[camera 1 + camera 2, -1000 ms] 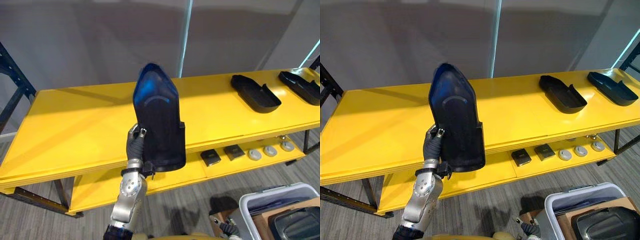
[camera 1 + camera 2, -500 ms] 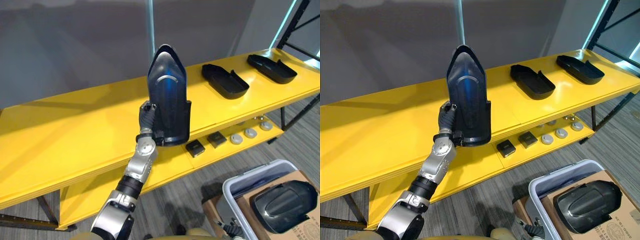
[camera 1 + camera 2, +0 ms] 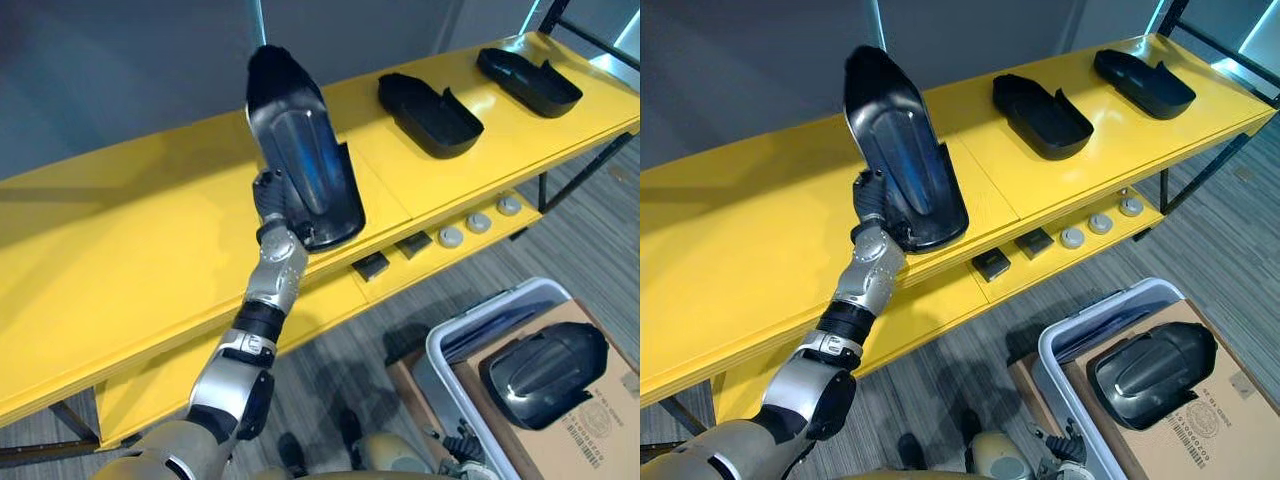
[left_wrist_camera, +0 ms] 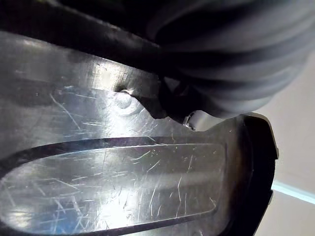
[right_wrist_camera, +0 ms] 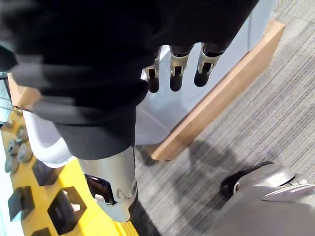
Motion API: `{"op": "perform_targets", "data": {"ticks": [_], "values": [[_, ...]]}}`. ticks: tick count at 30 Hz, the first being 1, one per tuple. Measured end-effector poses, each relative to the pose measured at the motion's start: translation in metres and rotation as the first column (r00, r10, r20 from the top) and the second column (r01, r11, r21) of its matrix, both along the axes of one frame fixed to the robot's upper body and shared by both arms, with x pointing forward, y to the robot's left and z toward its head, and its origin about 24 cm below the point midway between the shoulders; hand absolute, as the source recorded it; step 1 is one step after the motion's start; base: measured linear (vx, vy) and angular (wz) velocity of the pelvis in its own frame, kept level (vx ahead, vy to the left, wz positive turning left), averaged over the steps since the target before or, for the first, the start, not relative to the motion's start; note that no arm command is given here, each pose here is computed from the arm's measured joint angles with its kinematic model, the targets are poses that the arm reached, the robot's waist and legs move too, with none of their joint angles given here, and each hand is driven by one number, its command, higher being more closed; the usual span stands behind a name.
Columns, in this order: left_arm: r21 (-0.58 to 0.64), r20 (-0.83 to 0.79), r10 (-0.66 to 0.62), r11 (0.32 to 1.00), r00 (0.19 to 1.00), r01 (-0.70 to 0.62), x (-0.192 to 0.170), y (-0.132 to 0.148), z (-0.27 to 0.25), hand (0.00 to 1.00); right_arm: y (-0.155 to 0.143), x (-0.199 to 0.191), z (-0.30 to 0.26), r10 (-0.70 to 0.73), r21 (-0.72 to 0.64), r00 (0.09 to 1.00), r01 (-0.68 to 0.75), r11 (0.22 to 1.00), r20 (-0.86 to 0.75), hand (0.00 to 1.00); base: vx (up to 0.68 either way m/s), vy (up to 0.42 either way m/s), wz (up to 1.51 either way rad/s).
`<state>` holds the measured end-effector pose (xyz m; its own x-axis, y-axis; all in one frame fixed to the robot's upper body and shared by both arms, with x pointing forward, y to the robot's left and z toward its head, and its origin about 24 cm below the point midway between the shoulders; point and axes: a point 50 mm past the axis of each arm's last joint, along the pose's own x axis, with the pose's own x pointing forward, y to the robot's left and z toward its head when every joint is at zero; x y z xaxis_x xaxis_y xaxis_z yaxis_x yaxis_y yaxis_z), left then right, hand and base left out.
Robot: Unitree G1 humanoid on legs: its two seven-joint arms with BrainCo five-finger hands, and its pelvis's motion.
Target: Walk over and take plastic housings, then place them on the shelf
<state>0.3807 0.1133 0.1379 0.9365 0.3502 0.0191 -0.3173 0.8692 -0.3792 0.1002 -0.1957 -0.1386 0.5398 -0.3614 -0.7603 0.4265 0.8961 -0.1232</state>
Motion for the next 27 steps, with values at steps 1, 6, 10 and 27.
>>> {"op": "perform_targets", "data": {"ticks": [1,6,10,27], "values": [[-0.009,-0.007,0.010,1.000,1.000,-0.011,0.000,0.001,-0.001,0.00,0.001,0.003,0.002,0.013,-0.003,1.000,-0.013,1.000,0.014,0.00,0.01,0.000,-0.04],[-0.043,-0.034,0.037,0.998,0.999,-0.038,0.001,0.007,-0.006,0.00,0.001,0.006,0.003,0.015,-0.007,0.999,-0.015,1.000,0.032,0.00,-0.02,0.003,0.00],[-0.044,-0.027,0.048,0.998,0.998,-0.049,0.002,0.007,-0.001,0.00,0.001,0.008,0.005,0.032,-0.014,0.999,-0.031,0.999,0.041,0.00,-0.06,-0.001,0.03],[0.090,0.039,0.082,0.992,0.996,-0.085,0.007,0.008,0.022,0.00,-0.003,0.009,0.007,0.035,-0.028,0.997,-0.033,0.999,0.062,0.00,0.00,-0.001,0.00]]}}
